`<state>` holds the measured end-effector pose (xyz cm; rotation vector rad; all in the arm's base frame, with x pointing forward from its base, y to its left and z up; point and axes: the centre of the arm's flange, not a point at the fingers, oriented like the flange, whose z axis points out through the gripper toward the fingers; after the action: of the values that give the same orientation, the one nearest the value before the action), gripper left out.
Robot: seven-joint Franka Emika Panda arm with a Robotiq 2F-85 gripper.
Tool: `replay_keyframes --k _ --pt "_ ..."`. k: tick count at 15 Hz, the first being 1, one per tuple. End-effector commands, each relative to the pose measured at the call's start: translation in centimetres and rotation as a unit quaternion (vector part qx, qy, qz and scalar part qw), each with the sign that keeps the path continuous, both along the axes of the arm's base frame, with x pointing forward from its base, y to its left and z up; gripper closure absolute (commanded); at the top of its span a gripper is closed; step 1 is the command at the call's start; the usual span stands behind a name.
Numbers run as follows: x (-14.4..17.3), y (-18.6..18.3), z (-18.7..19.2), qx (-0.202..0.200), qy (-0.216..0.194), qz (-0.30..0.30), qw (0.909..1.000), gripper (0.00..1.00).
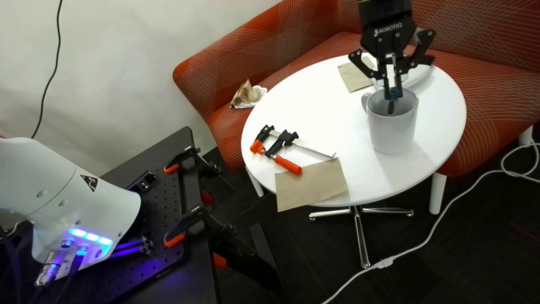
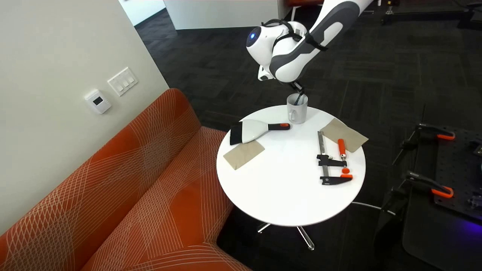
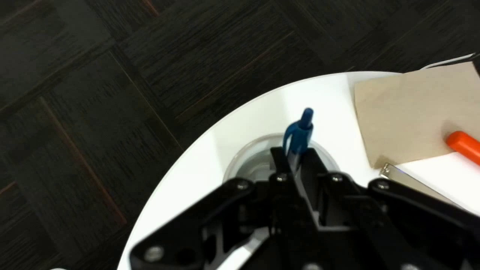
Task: Remove the pen from the mug cup and place it on the table
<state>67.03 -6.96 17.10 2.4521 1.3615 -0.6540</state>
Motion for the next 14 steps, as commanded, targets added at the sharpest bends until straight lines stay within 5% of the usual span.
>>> replay_keyframes --k 1,7,14 --pt "-3.4 1.5 5.1 -0.036 0.002 -0.022 0.9991 0.96" --pt "-7.4 4.5 10.7 -0.053 -0.057 -0.036 0.9963 0.96" --pt "-10.6 10.4 13.1 -0.006 -0.133 -0.022 0.9908 0.96"
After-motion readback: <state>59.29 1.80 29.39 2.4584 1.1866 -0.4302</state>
